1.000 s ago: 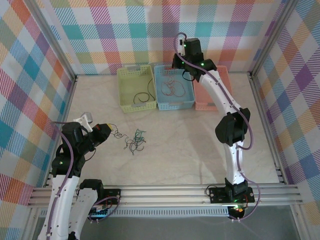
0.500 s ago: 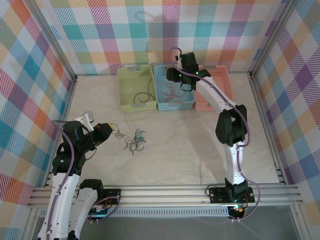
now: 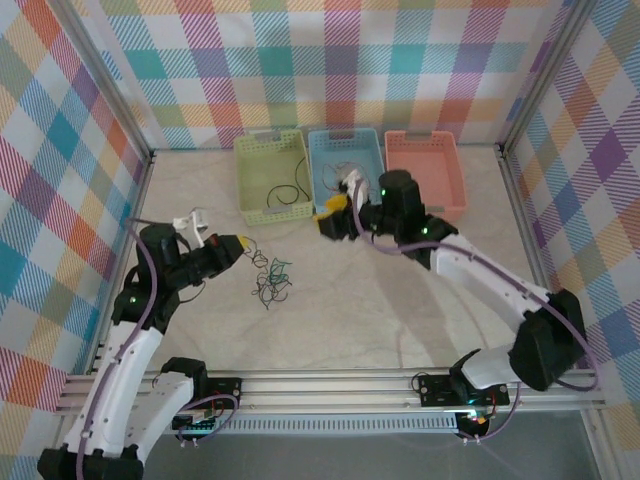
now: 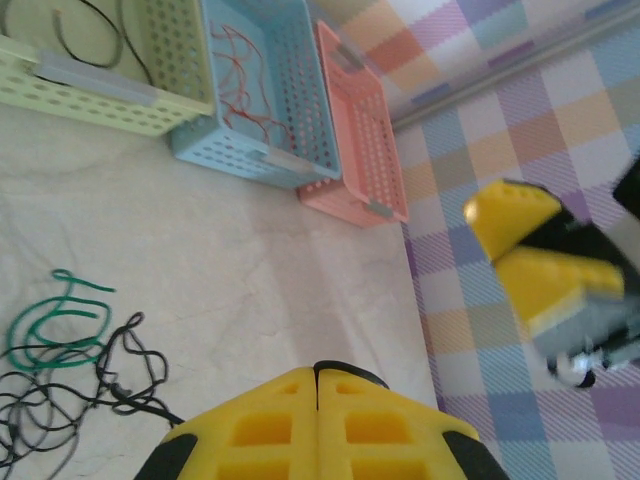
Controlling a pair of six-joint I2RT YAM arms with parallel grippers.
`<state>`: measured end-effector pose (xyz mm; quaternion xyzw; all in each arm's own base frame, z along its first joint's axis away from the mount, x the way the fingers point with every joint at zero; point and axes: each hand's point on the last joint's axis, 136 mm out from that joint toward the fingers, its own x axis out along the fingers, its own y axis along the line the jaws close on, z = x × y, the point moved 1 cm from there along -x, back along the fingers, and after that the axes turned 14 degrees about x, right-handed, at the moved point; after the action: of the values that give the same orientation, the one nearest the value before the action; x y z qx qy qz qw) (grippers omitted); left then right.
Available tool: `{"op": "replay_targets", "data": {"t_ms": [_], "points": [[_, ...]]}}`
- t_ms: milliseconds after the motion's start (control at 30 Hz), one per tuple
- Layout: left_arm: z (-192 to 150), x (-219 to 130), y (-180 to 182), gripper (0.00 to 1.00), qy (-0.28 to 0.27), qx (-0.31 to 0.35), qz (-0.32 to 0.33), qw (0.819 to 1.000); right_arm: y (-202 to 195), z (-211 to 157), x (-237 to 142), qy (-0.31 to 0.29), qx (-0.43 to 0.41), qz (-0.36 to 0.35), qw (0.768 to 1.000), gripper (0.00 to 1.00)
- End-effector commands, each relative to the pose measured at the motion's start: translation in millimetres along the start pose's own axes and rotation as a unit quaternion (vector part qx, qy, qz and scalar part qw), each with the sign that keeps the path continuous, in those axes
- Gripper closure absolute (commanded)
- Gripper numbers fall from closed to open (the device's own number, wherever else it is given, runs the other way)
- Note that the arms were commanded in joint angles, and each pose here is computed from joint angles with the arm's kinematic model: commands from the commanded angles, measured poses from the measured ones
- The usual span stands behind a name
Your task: Untangle the cables
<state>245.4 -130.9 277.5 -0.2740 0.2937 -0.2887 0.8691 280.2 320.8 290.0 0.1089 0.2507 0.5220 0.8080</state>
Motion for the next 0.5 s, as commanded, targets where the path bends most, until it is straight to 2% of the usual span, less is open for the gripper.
{"op": "replay_targets", "data": {"t_ms": [0,100,200,467], "points": [[16,14,-34,1.0,0.007,0.039,-0.044,0.998,42,-23,2,0.001,-0.08,0.083,0.993,0.39],[7,38,-49,1.0,0.048,0.059,-0.059,0.995,45,-42,3,-0.005,-0.089,0.088,0.992,0.38],[-2,54,-56,1.0,0.063,0.082,-0.059,0.993,34,-54,7,-0.041,-0.097,0.074,0.992,0.35],[-37,93,-54,1.0,0.087,0.134,-0.064,0.985,21,-90,40,-0.023,-0.096,0.089,0.991,0.33]]}}
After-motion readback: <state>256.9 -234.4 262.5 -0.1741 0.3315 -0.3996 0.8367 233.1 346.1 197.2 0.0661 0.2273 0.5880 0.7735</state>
